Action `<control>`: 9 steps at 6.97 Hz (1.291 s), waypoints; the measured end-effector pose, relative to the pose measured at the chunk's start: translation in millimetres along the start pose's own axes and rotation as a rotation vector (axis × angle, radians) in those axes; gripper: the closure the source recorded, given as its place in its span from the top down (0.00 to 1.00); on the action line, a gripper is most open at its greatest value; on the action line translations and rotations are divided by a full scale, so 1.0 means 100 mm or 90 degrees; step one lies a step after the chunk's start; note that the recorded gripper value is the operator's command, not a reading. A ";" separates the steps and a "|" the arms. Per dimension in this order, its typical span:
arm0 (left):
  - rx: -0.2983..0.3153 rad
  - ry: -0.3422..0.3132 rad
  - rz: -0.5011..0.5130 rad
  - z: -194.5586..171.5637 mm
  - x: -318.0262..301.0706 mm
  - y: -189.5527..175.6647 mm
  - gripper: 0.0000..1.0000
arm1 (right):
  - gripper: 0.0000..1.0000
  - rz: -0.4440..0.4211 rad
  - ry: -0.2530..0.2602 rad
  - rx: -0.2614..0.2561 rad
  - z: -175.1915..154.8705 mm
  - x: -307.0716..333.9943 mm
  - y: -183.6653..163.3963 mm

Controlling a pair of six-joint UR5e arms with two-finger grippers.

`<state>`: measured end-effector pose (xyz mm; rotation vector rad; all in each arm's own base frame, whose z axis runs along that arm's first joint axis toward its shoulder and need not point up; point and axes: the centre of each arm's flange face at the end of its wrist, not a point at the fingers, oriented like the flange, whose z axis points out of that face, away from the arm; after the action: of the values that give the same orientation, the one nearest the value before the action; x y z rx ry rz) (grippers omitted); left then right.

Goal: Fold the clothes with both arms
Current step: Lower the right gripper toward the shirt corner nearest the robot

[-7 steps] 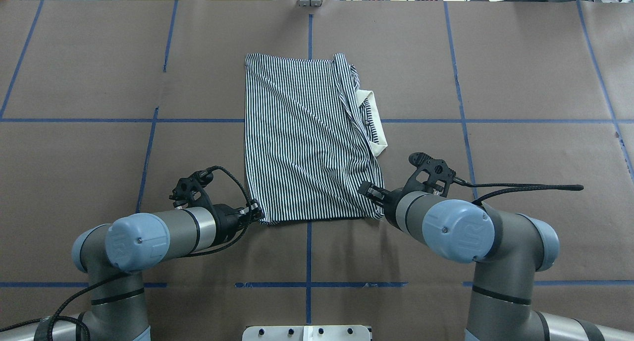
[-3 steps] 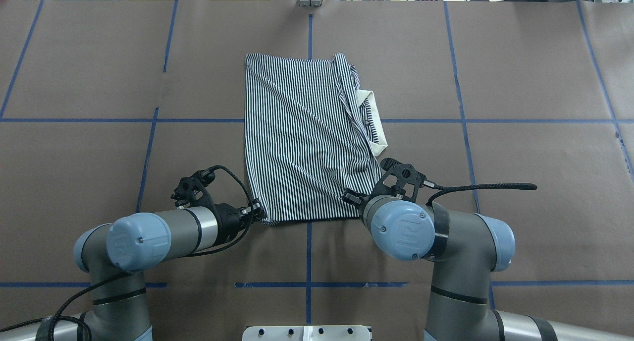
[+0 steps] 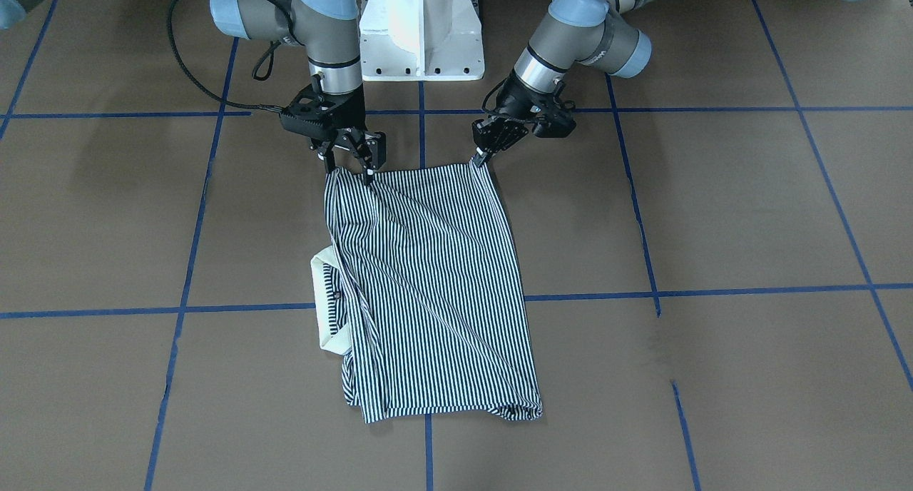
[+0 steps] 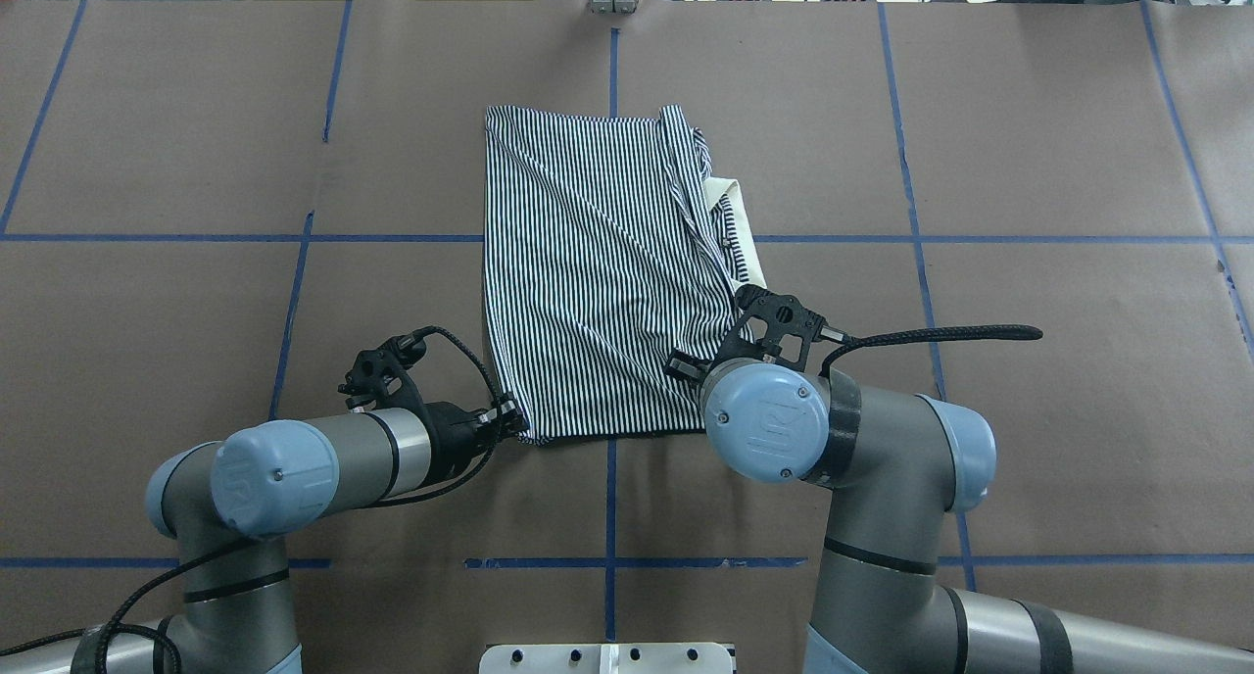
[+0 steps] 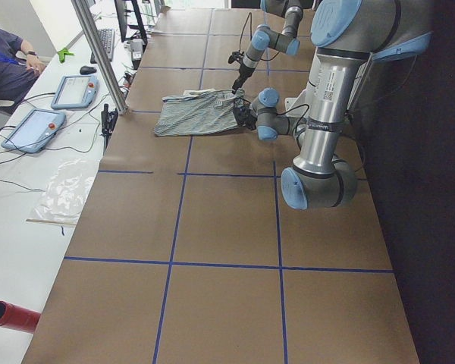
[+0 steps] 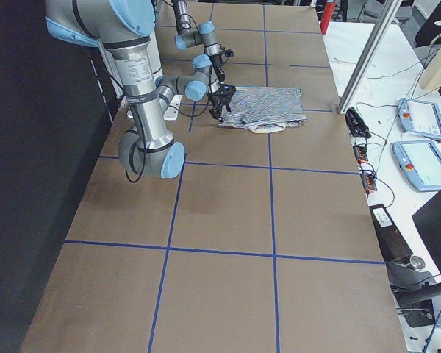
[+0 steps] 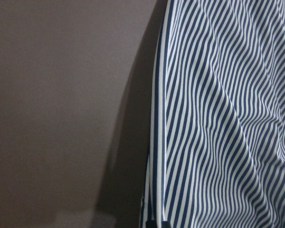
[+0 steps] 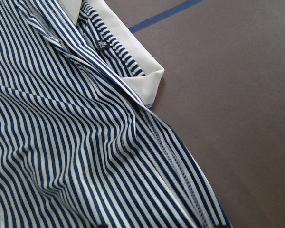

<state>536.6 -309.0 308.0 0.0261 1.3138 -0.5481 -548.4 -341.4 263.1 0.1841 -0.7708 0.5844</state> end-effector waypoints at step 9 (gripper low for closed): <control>0.001 -0.001 0.001 0.01 -0.01 0.00 0.00 | 0.81 -0.016 0.037 -0.002 0.30 -0.16 0.18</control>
<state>537.0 -309.2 309.0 0.0279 1.3124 -0.5477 -586.0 -344.0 271.8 0.1736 -0.7114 0.5625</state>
